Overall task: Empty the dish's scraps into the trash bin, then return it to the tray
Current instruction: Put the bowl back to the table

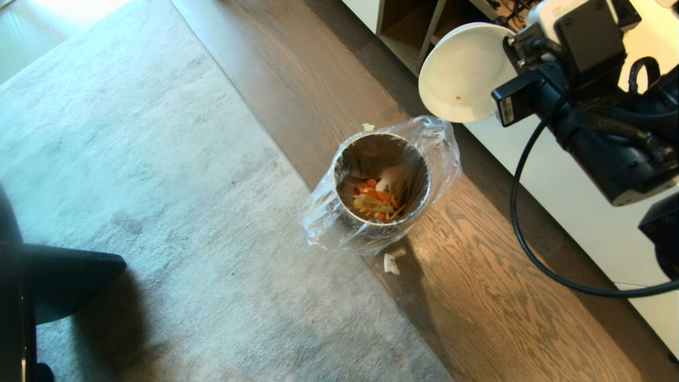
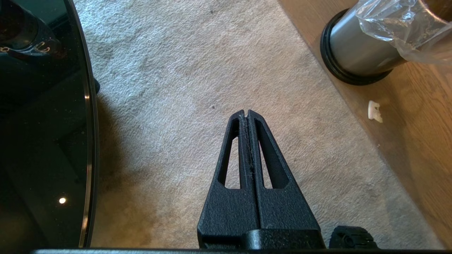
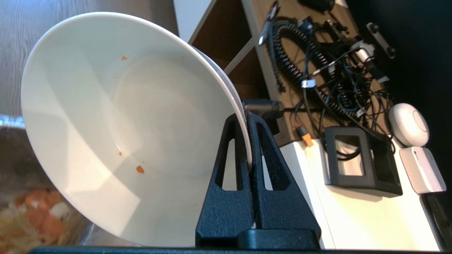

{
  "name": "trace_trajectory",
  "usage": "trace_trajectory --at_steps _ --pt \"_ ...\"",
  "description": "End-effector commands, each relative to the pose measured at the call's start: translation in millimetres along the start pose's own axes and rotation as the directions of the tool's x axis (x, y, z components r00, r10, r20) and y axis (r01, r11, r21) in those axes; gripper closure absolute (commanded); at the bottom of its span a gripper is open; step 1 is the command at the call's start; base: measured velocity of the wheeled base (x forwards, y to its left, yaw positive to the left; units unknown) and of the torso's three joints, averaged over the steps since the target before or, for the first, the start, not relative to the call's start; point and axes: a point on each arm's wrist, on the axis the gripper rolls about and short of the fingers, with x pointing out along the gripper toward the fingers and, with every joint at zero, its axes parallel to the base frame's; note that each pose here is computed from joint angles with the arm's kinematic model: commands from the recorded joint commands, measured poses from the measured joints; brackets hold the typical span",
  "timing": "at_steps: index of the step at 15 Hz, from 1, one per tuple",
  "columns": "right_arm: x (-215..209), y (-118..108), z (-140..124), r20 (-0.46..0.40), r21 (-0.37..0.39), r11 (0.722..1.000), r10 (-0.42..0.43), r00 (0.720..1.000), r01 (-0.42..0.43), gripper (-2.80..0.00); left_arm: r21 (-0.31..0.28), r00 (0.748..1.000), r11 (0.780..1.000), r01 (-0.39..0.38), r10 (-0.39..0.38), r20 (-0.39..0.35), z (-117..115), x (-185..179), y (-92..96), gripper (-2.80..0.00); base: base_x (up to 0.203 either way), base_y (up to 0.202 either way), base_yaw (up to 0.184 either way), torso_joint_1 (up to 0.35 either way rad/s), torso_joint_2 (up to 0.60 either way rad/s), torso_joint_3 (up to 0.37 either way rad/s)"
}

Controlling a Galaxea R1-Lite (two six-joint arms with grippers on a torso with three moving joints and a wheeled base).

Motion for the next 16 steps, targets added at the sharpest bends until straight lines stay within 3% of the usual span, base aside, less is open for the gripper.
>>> trace_trajectory --at_steps 1,5,8,12,16 --pt "-4.7 7.9 -15.4 -0.046 -0.058 0.998 0.029 0.999 -0.031 0.00 0.000 1.000 1.000 -0.001 0.001 0.001 0.0 0.0 0.0 0.00 0.000 0.000 0.000 0.000 0.00 0.000" --pt "-0.4 7.4 -50.0 -0.172 -0.163 0.984 0.042 0.984 -0.071 0.00 -0.001 1.000 1.000 -0.001 0.001 0.001 0.0 0.0 0.0 0.00 0.000 0.000 0.000 0.000 0.00 0.000" --pt "-16.2 3.3 -78.0 -0.319 -0.215 0.962 0.095 0.943 -0.170 0.00 0.000 1.000 1.000 -0.001 0.001 0.001 0.0 0.0 0.0 0.00 0.000 0.000 0.000 0.000 0.00 0.000" --pt "-55.0 -24.6 -101.0 -0.500 -0.249 0.932 0.110 0.859 -0.264 0.00 0.000 1.000 1.000 -0.001 0.001 0.001 0.0 0.0 0.0 0.00 0.000 0.000 0.000 0.000 0.00 0.000" --pt "-106.9 -26.8 -116.0 -0.623 -0.198 0.908 0.174 0.763 -0.368 0.00 0.000 1.000 1.000 -0.001 0.001 0.001 0.0 0.0 0.0 0.00 0.000 0.000 0.000 0.000 0.00 0.000"
